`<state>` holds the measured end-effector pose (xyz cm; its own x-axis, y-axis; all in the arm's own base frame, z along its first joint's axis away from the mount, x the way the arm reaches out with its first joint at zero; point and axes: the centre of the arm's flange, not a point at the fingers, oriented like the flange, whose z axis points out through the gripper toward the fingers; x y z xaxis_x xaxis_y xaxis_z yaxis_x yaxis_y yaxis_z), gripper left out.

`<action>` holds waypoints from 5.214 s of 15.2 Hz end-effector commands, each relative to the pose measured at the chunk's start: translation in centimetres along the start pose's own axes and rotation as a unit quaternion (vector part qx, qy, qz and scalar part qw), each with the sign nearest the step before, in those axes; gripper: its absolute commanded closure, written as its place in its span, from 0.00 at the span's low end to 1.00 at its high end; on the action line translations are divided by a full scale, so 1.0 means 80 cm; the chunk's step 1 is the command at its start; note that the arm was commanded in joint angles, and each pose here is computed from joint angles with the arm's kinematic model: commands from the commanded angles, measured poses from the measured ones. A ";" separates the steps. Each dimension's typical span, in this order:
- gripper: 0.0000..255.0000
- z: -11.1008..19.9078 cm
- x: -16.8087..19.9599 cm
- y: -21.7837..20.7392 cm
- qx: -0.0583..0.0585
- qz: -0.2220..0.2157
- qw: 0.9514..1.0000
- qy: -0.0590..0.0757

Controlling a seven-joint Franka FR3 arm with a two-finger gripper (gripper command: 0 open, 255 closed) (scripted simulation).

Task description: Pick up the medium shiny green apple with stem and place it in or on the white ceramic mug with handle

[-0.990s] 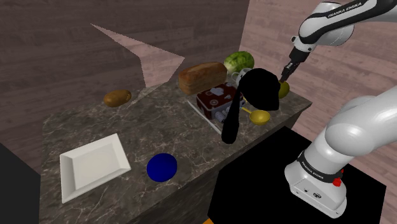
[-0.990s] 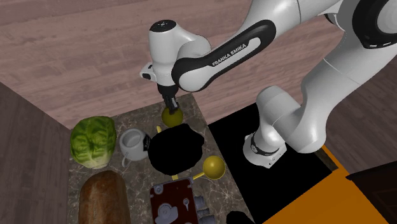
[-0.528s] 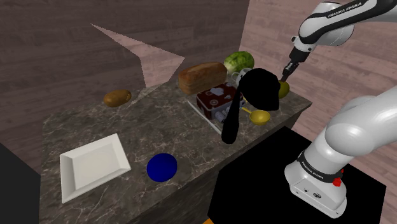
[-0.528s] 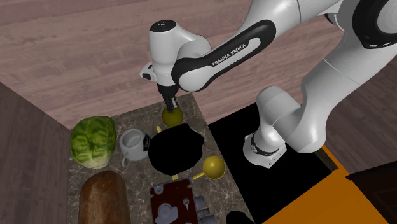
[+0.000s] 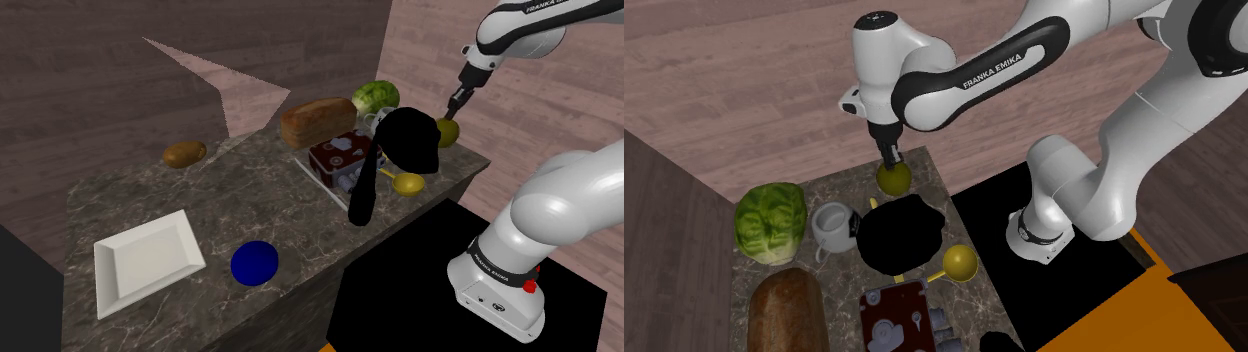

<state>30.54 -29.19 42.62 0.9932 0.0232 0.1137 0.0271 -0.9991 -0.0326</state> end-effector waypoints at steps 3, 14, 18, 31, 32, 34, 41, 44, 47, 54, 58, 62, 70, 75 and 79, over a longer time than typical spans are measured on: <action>1.00 -0.026 0.002 0.000 0.000 0.000 1.000 0.000; 1.00 -0.098 0.010 -0.003 0.000 0.000 1.000 0.000; 1.00 -0.124 0.013 -0.004 0.000 0.000 1.000 0.000; 1.00 -0.191 0.096 -0.027 0.000 0.000 1.000 0.000; 1.00 -0.194 0.112 -0.031 0.000 0.000 1.000 0.000; 1.00 -0.201 0.143 -0.039 0.000 0.000 1.000 0.000; 1.00 -0.225 0.252 -0.069 0.000 0.000 1.000 0.000; 1.00 -0.217 0.273 -0.075 0.000 0.000 1.000 0.000; 1.00 -0.198 0.271 -0.074 0.000 0.000 1.000 0.000; 1.00 -0.152 0.266 -0.073 0.000 0.000 1.000 0.000; 1.00 -0.126 0.263 -0.072 0.000 0.000 1.000 0.000; 1.00 -0.099 0.260 -0.071 0.000 0.000 1.000 0.000; 1.00 -0.056 0.255 -0.070 0.000 0.000 1.000 0.000; 1.00 -0.056 0.255 -0.070 0.000 0.000 1.000 0.000; 0.00 -0.056 0.255 -0.070 0.000 0.000 1.000 0.000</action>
<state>50.13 -23.31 49.60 0.9932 0.0232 0.1137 0.0271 -0.9991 -0.0327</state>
